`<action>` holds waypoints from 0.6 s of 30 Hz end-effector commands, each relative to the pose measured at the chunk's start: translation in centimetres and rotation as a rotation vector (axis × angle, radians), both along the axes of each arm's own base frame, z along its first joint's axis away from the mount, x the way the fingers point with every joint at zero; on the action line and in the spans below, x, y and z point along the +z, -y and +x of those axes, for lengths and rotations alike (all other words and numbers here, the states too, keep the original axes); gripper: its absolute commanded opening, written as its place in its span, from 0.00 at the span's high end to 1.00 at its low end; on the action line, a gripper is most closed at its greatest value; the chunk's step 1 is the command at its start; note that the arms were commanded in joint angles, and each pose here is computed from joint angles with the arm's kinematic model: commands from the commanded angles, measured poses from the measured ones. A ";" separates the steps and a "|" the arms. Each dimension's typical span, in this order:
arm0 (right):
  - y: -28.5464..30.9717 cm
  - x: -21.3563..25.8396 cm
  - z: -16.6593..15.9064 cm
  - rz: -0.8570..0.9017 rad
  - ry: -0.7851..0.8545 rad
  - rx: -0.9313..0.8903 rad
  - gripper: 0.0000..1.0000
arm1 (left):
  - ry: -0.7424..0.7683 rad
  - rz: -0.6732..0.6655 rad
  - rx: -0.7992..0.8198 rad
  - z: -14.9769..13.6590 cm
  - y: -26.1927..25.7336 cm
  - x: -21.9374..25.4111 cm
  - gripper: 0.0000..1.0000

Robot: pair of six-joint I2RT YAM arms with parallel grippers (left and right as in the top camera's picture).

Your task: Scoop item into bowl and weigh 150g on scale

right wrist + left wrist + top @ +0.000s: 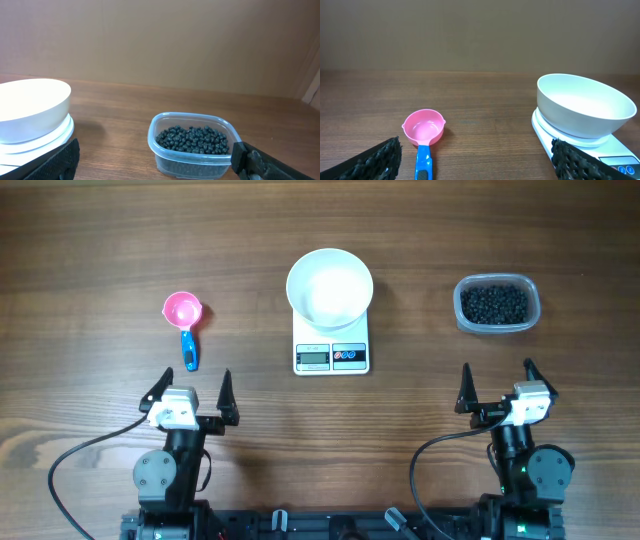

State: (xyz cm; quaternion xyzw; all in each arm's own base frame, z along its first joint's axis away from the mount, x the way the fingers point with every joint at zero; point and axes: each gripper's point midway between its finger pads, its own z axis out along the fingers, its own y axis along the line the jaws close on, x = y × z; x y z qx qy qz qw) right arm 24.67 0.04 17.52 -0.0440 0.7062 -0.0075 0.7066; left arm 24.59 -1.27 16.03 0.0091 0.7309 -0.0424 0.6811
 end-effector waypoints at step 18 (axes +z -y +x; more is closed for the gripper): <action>0.1 0.1 0.0 -0.004 0.006 -0.005 0.00 | -0.141 -0.058 -0.115 3.8 1.5 10.2 0.00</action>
